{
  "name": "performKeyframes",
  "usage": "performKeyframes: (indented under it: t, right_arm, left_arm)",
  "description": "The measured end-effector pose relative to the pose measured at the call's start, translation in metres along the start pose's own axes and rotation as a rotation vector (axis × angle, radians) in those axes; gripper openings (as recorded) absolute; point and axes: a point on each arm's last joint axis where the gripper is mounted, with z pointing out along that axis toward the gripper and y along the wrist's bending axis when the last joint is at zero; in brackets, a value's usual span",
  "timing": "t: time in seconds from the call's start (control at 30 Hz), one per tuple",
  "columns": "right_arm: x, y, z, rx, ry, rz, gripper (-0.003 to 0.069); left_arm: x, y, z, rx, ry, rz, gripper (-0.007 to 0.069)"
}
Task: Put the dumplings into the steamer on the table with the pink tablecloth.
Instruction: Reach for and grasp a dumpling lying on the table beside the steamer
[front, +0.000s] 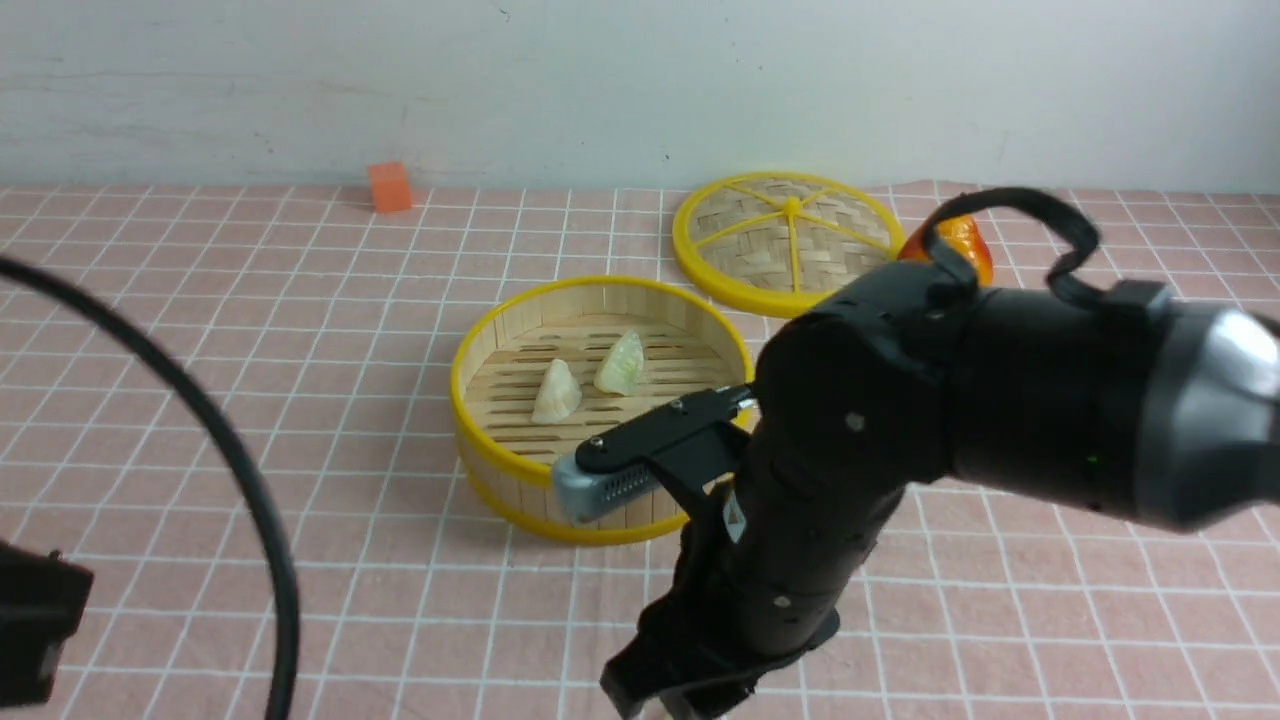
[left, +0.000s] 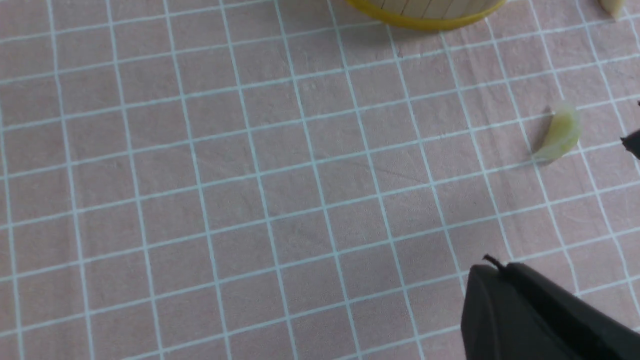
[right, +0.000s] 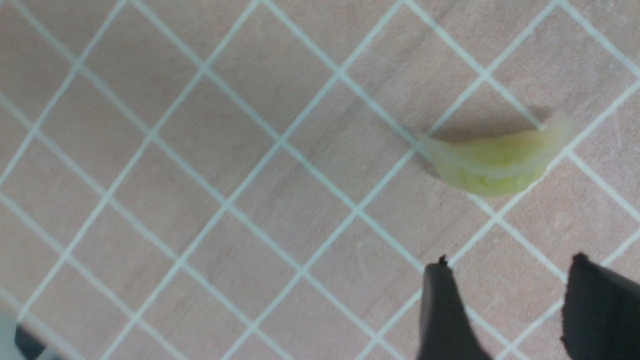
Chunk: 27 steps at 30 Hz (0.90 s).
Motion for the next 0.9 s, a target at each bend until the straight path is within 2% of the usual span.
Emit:
performKeyframes:
  t: [0.03, 0.07, 0.1, 0.13, 0.23, 0.33, 0.4, 0.5, 0.6, 0.77, 0.9]
  right_arm:
    - [-0.007, -0.004, 0.012, 0.038, 0.007, 0.064, 0.0459]
    - [-0.008, -0.004, 0.012, 0.037, 0.004, 0.063, 0.0468]
    - [-0.016, -0.009, 0.024, 0.075, -0.001, 0.137, 0.0533]
    - [-0.020, -0.012, 0.031, 0.094, -0.008, 0.170, 0.0561]
    - [-0.028, -0.020, 0.050, 0.140, -0.013, 0.283, 0.0621]
    - [-0.029, -0.023, 0.066, 0.152, 0.012, 0.342, 0.0620]
    - [-0.028, -0.023, 0.074, 0.151, 0.034, 0.364, 0.0606]
    - [-0.026, -0.020, 0.081, 0.123, 0.078, 0.394, 0.0536]
    - [-0.023, -0.018, 0.080, 0.109, 0.118, 0.376, 0.0482]
    - [-0.014, -0.018, 0.079, 0.122, 0.228, 0.309, 0.0333]
    - [-0.011, -0.018, 0.079, 0.127, 0.254, 0.280, 0.0263]
  left_arm:
    - [0.011, 0.003, -0.001, 0.017, -0.026, -0.005, -0.0013]
    - [0.013, 0.003, -0.001, 0.019, -0.029, -0.006, -0.0013]
    - [0.024, 0.005, -0.005, 0.040, -0.066, -0.011, -0.0013]
    - [0.030, 0.007, -0.006, 0.045, -0.076, -0.013, -0.0013]
    - [0.046, 0.012, -0.009, 0.063, -0.121, -0.016, -0.0013]
    - [0.056, 0.015, -0.010, 0.069, -0.141, -0.018, -0.0013]
    - [0.062, 0.016, -0.010, 0.072, -0.153, -0.018, -0.0013]
    - [0.068, 0.018, -0.006, 0.077, -0.171, -0.018, -0.0013]
    - [0.069, 0.018, -0.005, 0.080, -0.175, -0.018, -0.0013]
    - [0.068, 0.017, -0.005, 0.088, -0.191, -0.020, -0.0013]
    - [0.067, 0.017, -0.005, 0.091, -0.201, -0.020, -0.0013]
